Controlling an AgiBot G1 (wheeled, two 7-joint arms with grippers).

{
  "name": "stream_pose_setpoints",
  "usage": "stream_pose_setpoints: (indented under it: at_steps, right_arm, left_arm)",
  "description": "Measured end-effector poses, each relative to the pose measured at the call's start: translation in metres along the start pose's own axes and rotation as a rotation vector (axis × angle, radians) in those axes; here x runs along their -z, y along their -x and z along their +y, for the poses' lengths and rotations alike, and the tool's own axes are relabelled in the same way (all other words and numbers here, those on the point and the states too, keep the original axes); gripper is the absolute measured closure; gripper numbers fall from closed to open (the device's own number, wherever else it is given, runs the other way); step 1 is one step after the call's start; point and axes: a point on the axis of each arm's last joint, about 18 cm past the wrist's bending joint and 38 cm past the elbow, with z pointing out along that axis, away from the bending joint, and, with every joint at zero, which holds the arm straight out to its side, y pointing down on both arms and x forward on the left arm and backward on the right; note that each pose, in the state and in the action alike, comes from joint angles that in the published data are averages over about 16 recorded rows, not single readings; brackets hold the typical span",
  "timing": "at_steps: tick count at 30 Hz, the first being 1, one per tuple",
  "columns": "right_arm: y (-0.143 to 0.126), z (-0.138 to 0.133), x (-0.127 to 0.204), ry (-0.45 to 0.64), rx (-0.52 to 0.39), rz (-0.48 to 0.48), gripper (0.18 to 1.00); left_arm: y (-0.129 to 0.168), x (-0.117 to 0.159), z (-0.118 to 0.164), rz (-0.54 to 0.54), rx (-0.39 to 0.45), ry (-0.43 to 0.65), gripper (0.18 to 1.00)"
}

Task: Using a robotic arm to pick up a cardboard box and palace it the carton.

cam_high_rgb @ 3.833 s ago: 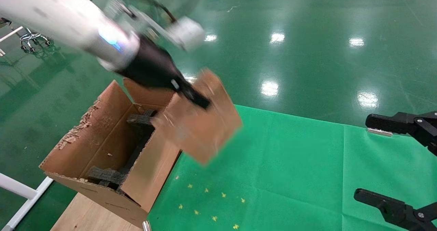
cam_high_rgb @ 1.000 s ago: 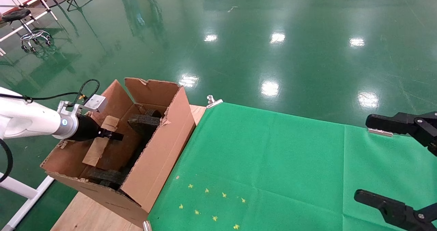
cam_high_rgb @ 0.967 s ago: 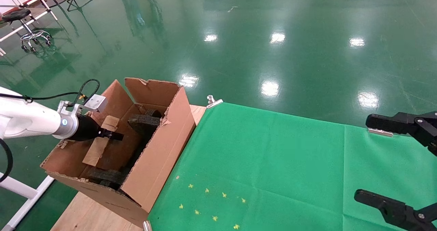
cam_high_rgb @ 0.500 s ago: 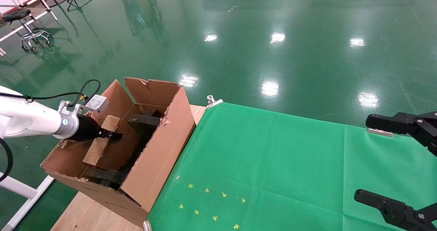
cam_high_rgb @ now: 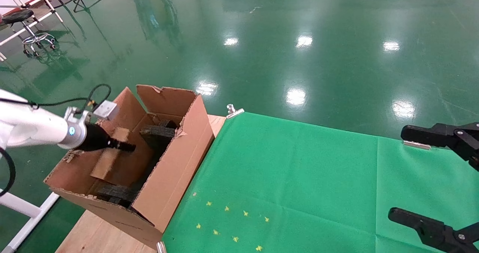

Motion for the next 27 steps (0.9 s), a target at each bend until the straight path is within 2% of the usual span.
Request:
stream_pose_setpoints:
  at_steps: [5,13,19,27]
  right_arm:
    - [0.0,0.0,0.0,0.0,0.0,0.0,0.178]
    - [0.0,0.0,0.0,0.0,0.0,0.0,0.178]
    - [0.0,0.0,0.0,0.0,0.0,0.0,0.178]
    - [0.0,0.0,0.0,0.0,0.0,0.001,0.178]
  left_arm:
    - [0.0,0.019,-0.026,0.05,-0.021,-0.072,0.294]
    - [-0.003,0.064,-0.067,0.167,-0.084,-0.221,0.216]
    - [-0.008,0.085,-0.08,0.216,-0.128,-0.281,0.191]
    - [-0.028,0.087,-0.083,0.291,-0.166,-0.321,0.184]
